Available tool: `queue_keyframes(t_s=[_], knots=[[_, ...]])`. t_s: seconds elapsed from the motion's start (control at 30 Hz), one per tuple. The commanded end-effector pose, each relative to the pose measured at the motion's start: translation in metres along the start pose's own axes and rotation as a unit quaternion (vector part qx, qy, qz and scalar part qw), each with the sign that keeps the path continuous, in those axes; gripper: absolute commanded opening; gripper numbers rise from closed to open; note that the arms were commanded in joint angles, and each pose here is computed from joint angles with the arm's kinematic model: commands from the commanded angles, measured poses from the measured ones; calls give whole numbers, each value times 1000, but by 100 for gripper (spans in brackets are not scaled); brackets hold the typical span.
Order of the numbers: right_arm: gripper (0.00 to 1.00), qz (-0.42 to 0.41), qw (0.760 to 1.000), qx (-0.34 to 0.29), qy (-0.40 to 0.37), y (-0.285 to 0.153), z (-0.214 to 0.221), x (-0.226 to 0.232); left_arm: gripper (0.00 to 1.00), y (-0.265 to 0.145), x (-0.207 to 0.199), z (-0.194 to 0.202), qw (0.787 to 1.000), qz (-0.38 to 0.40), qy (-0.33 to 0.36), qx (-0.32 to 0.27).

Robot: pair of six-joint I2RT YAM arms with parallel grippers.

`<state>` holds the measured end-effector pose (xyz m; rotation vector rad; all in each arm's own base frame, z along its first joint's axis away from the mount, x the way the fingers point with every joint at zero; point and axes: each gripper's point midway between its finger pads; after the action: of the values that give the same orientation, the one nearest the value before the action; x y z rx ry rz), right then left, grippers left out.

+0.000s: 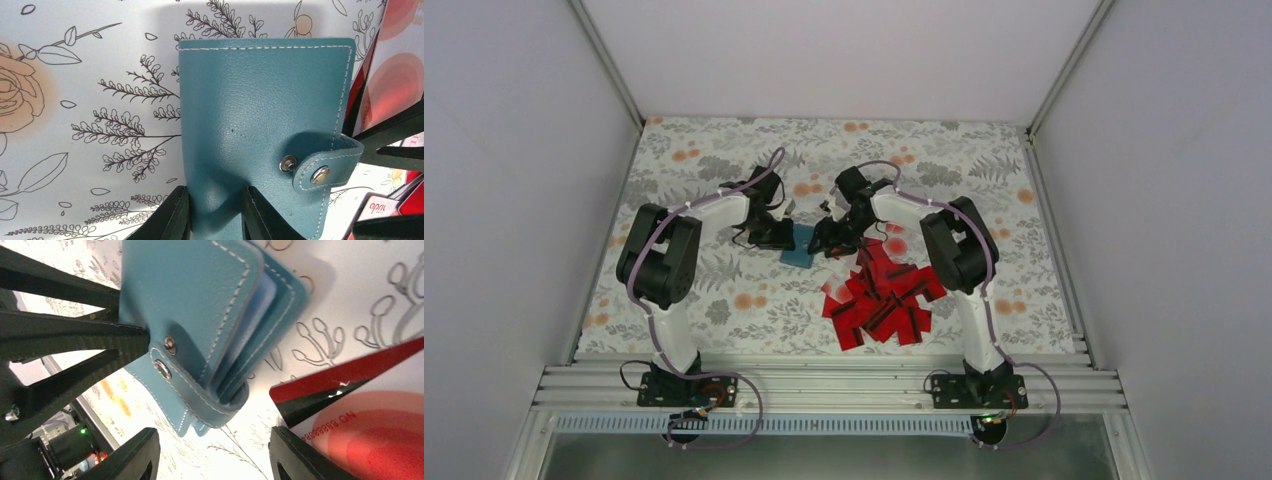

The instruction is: Put the credit cards into the card holder

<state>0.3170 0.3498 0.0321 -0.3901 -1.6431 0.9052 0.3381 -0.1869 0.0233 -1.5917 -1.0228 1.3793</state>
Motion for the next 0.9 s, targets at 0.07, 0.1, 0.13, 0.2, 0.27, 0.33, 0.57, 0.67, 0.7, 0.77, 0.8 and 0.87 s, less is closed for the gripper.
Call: queue_keyframes(t_s=[0.07,0.1,0.13,0.2,0.27,0.33,0.57,0.67,0.7,0.77,0.8,0.87], knots=[[49,24,999,-17,22,-9,-3,-6,25,14,13,7,999,-36,-9,18],[46,24,999,-21,25,-10,-7,-5,25,14,13,7,999,-35,-9,18],[44,28,999,-27,27,-11,-10,-5,25,14,13,7,999,-35,-8,17],[40,22,999,-40,28,-15,-17,1,25,15,12,7,999,-33,-8,18],[36,14,998,-50,30,-16,-22,5,25,14,10,5,999,-30,-6,15],[31,11,998,-58,33,-18,-27,7,25,13,9,4,999,-28,-4,15],[26,9,996,-60,58,-11,-31,3,25,12,7,2,1000,-27,-1,14],[27,4,997,-58,60,-8,-30,4,24,12,7,3,1000,-27,-1,15],[27,1,997,-59,59,-8,-31,5,24,12,7,2,1000,-26,0,14],[26,-3,997,-57,59,-6,-32,7,24,12,7,3,1000,-26,0,15],[26,-4,997,-58,58,-5,-33,9,24,12,7,3,1000,-26,1,14],[26,-6,997,-56,58,-4,-34,10,24,13,6,3,1000,-26,1,15]])
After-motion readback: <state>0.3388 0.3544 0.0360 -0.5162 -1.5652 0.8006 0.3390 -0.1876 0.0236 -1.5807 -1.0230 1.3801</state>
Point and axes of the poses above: each gripper's point midway between its finger pads, its own y axis out along the fingers, its own x axis along the line the jaws close on, z = x × y, and after that the axes turned 6 degrees about -y, right-handed
